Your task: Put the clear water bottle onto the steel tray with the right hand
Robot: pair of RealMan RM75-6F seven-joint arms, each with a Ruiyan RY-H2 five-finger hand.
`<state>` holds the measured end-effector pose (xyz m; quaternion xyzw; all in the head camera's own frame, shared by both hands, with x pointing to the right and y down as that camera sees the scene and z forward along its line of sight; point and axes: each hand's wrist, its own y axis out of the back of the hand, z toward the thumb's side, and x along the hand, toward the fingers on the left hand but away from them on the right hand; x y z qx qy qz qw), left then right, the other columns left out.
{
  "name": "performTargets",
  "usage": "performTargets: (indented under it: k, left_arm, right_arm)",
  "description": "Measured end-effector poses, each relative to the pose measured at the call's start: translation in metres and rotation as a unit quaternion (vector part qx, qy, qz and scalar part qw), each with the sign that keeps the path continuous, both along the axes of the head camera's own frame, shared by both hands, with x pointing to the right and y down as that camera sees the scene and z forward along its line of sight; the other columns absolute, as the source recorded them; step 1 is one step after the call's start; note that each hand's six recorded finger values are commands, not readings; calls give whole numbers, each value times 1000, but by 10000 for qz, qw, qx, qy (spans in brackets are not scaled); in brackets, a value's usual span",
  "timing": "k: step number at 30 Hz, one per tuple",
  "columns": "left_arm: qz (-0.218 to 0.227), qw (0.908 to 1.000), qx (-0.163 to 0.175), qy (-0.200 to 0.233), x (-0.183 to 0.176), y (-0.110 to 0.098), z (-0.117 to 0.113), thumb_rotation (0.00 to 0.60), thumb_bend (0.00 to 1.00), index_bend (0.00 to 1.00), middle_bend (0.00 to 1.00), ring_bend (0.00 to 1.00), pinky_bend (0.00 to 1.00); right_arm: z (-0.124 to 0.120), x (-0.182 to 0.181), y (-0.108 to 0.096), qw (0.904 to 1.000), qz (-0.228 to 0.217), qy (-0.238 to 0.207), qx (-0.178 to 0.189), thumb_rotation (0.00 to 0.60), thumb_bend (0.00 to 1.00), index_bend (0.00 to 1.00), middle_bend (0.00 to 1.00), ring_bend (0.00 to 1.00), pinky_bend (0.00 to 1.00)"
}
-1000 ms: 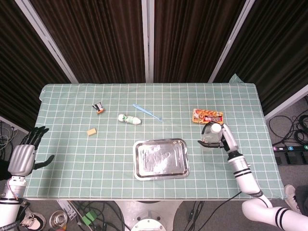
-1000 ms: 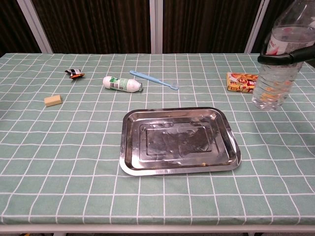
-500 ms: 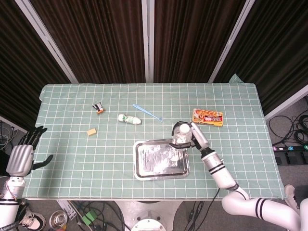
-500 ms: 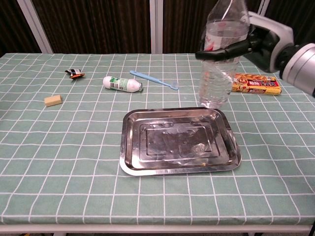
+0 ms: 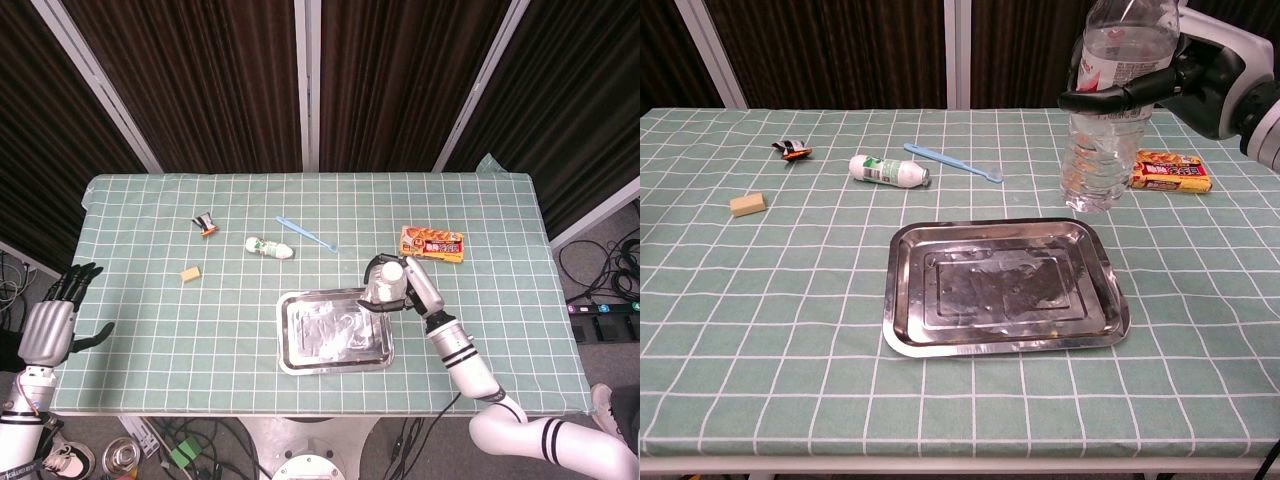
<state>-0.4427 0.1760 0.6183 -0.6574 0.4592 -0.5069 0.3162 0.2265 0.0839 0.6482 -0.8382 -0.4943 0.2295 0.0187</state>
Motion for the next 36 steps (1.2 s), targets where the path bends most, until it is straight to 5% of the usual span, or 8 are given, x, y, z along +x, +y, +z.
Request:
performTargets:
  k: [5,8,19,27,36]
  left_arm:
    - [16,10000,-52,19,-3,3,-2,600,257,163,180,87,189]
    - [44,10000,-29,6,-1,3,-2,600,258,163,180,87,189]
    - [-60,9999,-21,-143,-10,8,-7,600,275,163,180,87,189]
    - [-70,9999,82,-110,-12,5,-8,600,275,163,180,87,189]
    - [-111,9997,179,-99,-18,5,-13,600,275,163,180,87,189]
  right_arm:
    - [-18,86,-2,9958,542,701,227,600,100,698,578,400,457]
    - [-20,98,0,9946,493,890,205,600,99,699,578,400,457]
    - [47,-54,35,9961,-455,-233,-719,600,94,699,577,400,457]
    - [64,-66,41,9931,-617,-256,-962,600,85,687,566,401,445]
    - [75,-60,54,9894,-965,-144,-1074,600,0,539,462,291,362]
